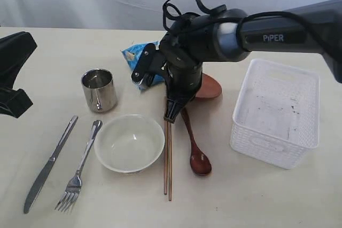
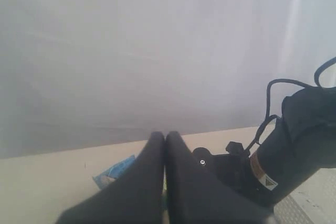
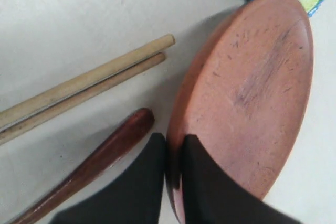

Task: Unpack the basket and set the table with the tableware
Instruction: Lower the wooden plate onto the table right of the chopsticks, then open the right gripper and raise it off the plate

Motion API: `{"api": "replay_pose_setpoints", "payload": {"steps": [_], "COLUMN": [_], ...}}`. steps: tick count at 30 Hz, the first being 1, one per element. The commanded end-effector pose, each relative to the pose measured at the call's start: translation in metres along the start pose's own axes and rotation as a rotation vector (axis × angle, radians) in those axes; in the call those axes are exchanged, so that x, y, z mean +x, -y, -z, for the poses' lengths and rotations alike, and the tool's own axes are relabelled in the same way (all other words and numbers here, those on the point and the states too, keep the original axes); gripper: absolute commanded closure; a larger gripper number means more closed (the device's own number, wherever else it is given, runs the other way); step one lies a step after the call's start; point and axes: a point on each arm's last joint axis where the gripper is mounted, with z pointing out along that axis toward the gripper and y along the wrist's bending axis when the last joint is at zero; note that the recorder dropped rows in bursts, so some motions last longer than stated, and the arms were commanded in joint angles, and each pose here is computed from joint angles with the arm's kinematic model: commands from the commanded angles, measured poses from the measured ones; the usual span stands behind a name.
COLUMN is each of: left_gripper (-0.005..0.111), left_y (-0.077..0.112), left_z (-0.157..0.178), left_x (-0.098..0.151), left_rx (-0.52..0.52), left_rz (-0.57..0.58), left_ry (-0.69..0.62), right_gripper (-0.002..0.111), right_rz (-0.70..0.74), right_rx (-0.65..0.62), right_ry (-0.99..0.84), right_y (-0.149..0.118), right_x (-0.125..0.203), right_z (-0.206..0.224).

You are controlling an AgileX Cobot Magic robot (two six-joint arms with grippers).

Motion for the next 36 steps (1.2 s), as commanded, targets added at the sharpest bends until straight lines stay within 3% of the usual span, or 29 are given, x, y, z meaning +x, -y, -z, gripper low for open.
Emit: {"api": "replay_pose_setpoints", "payload": {"steps": [1,24,31,36], "left_gripper": [0.107,0.107,0.107,0.107], "left_y": [0.0,0.0,0.0,0.0], "left_z": [0.001,0.001,0.001,0.001], "left_x": [0.001,0.001,0.001,0.001], "left_rx": [0.004,0.004,0.004,0.004], "left_rz": [-0.009,-0.01,-0.01,-0.01], "left_ry": [0.0,0.0,0.0,0.0], "right_gripper": [0.109,0.107,0.072,0.07], "right_rz": [0.026,-0.019,-0.041,-0.068], "right_rx": [0.006,-0.03,-0.044,-0.03], "right_ry": [0.031,0.024,0.026,0.047], "right_y": [0.004,0.005,0.004,0.009], "right_x": [-0.001,0.004,0.004,0.003], "right_z": [-0.009,-0.032,-0.032,-0.022]}}
